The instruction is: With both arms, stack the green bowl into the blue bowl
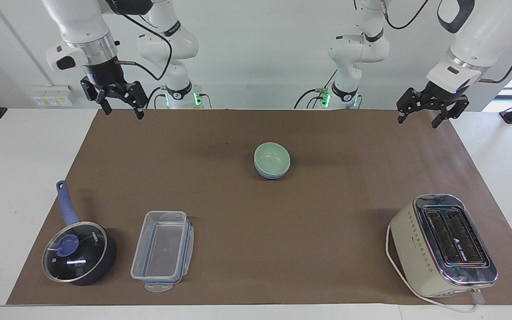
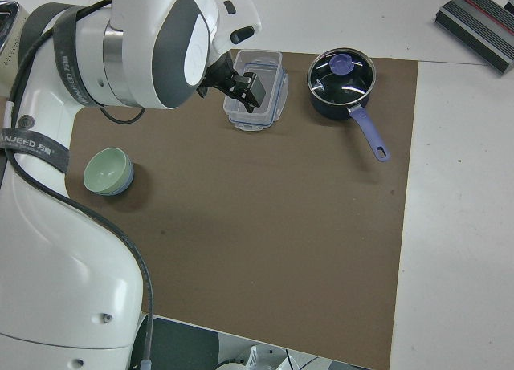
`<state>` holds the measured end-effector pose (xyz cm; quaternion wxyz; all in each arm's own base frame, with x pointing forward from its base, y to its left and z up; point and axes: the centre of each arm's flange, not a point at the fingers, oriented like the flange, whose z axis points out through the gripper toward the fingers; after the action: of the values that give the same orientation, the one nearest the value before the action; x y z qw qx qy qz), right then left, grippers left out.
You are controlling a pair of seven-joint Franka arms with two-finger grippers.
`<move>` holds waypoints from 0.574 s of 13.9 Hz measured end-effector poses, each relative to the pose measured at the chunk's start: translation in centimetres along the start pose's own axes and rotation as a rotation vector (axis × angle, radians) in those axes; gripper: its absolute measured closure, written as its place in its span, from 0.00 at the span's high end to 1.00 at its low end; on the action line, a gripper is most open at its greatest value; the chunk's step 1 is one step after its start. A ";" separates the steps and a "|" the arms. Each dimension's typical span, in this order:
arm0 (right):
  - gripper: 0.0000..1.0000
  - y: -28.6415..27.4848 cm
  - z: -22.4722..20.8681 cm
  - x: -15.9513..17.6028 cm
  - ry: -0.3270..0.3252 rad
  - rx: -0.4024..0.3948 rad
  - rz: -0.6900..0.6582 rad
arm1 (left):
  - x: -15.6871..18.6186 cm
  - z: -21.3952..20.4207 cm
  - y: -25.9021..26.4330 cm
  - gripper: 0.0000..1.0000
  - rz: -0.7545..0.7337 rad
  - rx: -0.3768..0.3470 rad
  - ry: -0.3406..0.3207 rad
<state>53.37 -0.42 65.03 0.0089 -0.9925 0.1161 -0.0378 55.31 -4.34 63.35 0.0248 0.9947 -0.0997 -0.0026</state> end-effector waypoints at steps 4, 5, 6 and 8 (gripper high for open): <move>1.00 1.7 0.1 0.2 -0.008 -0.005 0.007 | 0.0 0.0 0.0 1.00 0.000 0.000 0.000; 1.00 1.7 0.0 0.2 -0.006 -0.006 -0.008 | 0.0 0.0 0.0 1.00 0.000 0.000 0.000; 1.00 1.7 -0.1 0.2 -0.003 -0.008 -0.018 | 0.0 0.0 0.0 1.00 0.000 0.000 0.000; 1.00 1.8 -0.3 0.2 0.001 -0.010 -0.033 | 0.0 0.0 0.0 1.00 0.001 0.000 0.000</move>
<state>53.11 -2.18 65.31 0.0032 -0.9943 0.1000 -0.0378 55.31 -4.37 63.36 0.0248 0.9947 -0.1000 -0.0025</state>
